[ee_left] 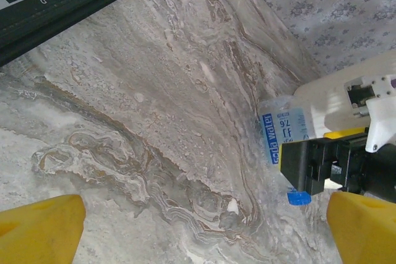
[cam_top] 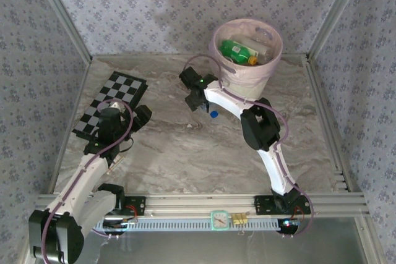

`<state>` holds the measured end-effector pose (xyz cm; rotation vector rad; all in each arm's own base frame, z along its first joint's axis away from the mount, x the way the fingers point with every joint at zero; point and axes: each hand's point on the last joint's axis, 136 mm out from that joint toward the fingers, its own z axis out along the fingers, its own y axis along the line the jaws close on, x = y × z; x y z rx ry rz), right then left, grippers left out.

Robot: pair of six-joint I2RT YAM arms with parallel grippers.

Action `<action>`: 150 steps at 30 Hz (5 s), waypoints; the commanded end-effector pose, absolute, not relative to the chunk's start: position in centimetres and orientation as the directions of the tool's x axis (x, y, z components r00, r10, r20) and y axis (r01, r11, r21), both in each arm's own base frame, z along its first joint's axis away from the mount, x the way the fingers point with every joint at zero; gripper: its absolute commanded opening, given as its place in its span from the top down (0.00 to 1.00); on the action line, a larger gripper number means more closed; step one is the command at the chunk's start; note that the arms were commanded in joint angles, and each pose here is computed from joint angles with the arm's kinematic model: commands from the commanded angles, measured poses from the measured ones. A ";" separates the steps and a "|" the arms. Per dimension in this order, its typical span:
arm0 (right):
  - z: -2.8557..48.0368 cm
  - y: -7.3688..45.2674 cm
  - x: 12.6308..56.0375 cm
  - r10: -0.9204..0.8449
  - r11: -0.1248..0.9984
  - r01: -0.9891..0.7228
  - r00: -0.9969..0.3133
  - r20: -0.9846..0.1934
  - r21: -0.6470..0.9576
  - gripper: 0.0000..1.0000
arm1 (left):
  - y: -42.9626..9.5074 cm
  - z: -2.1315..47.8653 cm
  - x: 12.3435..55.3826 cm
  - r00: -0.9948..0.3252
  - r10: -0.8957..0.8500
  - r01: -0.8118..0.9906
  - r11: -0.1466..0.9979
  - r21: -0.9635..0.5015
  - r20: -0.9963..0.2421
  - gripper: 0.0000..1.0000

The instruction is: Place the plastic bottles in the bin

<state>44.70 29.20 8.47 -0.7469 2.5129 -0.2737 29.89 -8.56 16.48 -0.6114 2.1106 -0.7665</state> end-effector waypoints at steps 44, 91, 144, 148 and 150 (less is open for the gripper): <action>26.9 35.8 40.4 -0.471 0.727 -0.681 -0.397 -0.788 -0.091 0.55 | -8.1 16.8 29.0 -0.546 -0.651 -0.152 0.696 -0.702 -0.527 0.00; 35.4 10.2 53.9 -0.170 0.973 -0.220 -0.502 -0.848 -0.065 0.41 | -8.2 15.9 28.4 -0.564 -0.631 -0.151 0.714 -0.684 -0.533 0.00; 14.1 2.0 34.4 -0.090 0.995 -0.014 -0.451 -0.888 -0.094 0.00 | 3.3 17.3 32.0 -0.305 -0.332 -0.470 0.868 -0.162 -0.892 0.00; 11.9 1.6 36.3 -0.090 0.995 0.001 -0.414 -0.906 -0.100 0.00 | 5.0 16.6 32.9 -0.329 -0.206 -0.527 0.850 -0.002 -0.922 0.01; 11.5 1.7 37.6 -0.116 0.992 -0.005 -0.401 -0.909 -0.125 0.00 | 5.3 15.7 33.6 -0.372 -0.140 -0.527 0.846 0.085 -0.918 0.03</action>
